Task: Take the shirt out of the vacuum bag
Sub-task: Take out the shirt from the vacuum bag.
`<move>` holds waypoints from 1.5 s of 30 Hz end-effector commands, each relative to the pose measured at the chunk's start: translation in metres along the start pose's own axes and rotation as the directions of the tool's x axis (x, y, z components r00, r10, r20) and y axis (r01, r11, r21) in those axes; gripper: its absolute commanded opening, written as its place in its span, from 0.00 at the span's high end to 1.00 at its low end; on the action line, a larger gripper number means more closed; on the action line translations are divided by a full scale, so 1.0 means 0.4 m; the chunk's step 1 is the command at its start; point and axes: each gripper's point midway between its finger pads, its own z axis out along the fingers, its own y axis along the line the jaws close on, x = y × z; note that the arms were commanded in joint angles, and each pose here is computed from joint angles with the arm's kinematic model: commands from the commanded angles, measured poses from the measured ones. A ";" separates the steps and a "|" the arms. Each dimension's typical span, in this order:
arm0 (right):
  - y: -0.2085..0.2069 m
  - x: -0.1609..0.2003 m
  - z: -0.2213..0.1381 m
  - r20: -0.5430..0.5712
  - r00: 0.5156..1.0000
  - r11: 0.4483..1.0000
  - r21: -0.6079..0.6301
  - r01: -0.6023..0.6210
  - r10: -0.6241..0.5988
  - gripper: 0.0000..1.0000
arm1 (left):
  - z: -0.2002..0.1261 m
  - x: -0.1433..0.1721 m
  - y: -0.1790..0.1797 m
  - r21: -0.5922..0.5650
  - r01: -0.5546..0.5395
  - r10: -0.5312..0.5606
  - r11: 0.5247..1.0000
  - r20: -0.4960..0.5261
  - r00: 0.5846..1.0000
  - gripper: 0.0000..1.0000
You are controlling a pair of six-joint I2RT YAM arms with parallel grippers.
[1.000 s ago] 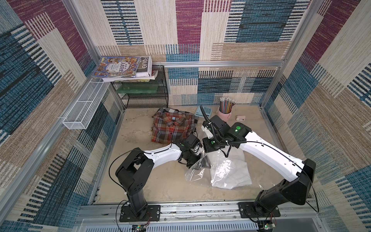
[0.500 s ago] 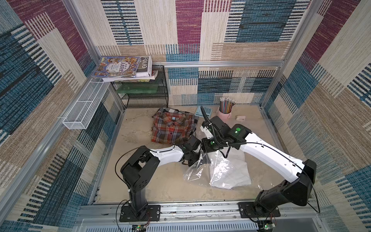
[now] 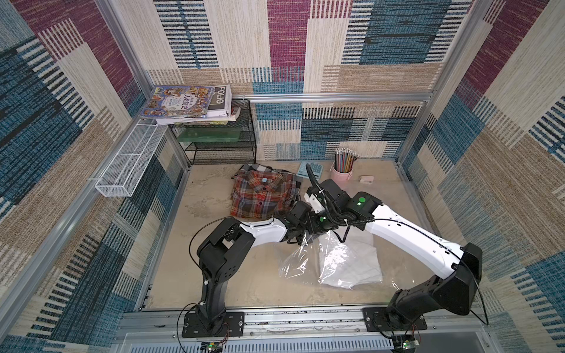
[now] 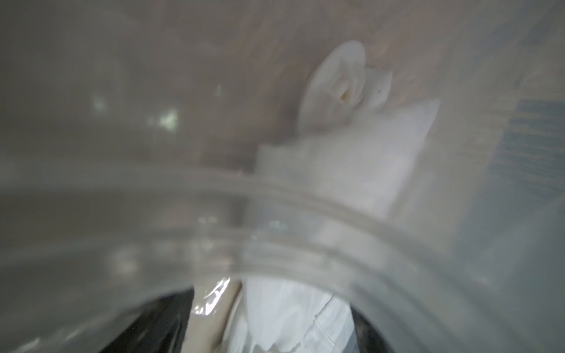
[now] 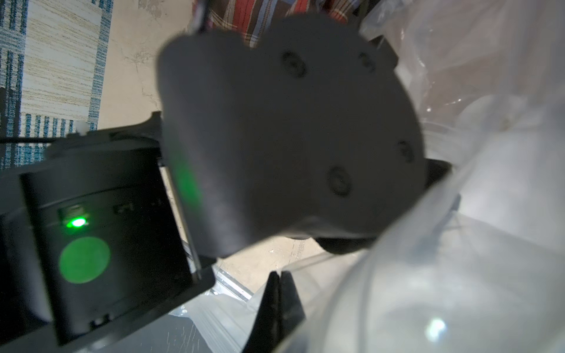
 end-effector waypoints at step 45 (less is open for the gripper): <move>-0.320 0.053 0.014 0.070 0.960 0.953 0.120 -0.279 0.272 1.00 | -0.265 -0.013 0.258 -0.168 0.184 -0.156 0.969 0.169 0.973 1.00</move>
